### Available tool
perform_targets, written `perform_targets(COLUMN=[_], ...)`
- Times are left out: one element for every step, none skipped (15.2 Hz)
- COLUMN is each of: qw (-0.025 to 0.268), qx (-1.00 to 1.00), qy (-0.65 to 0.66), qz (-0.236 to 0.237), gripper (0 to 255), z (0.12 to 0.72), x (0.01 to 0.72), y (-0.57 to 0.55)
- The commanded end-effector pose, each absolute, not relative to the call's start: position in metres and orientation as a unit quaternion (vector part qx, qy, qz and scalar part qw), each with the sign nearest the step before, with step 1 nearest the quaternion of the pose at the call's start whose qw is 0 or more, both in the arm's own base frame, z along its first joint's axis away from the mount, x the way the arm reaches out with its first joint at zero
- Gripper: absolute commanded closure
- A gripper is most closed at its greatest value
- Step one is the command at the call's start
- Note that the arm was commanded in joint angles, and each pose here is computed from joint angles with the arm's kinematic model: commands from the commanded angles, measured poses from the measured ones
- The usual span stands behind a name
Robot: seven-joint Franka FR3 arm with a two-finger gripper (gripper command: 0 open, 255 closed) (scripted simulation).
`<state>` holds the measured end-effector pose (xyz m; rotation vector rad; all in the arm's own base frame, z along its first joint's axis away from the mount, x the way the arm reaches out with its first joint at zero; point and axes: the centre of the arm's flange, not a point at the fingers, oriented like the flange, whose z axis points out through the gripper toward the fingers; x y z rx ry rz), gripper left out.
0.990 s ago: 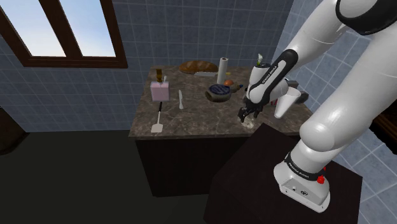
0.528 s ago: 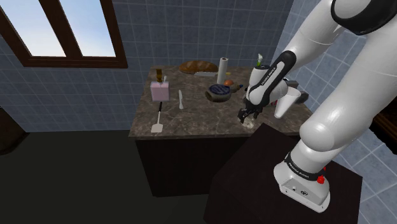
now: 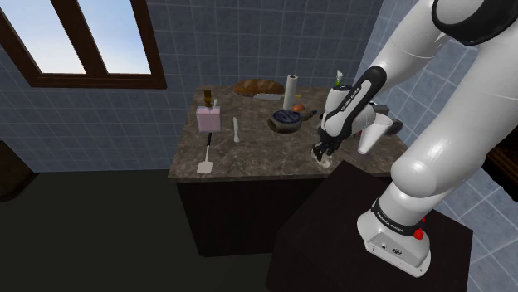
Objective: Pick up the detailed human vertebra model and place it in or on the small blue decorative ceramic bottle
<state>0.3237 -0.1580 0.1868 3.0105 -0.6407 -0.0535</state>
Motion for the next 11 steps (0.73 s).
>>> perform_targets(qw=[0.031, 0.031, 0.031, 0.031, 0.031, 0.031, 0.031, 0.031, 0.031, 0.031, 0.031], qx=[0.977, 0.977, 0.977, 0.977, 0.977, 0.977, 0.977, 0.977, 0.977, 0.977, 0.977], qy=[-0.208, -0.208, -0.208, -0.208, -0.208, -0.208, -0.208, -0.208, -0.208, -0.208, -0.208], qz=[-0.018, -0.018, -0.018, -0.018, -0.018, -0.018, -0.018, -0.018, -0.018, -0.018, -0.018], gripper=[255, 255, 255, 255, 255, 255, 255, 255, 255, 255, 255], z=[0.186, 0.186, 0.187, 0.192, 0.197, 0.202, 0.208, 0.213, 0.218, 0.223, 0.229], x=[0.324, 0.324, 0.324, 0.324, 0.324, 0.324, 0.324, 0.324, 0.324, 0.324, 0.324], y=[-0.158, -0.158, -0.158, -0.158, -0.158, -0.158, -0.158, -0.158, -0.158, -0.158, -0.158])
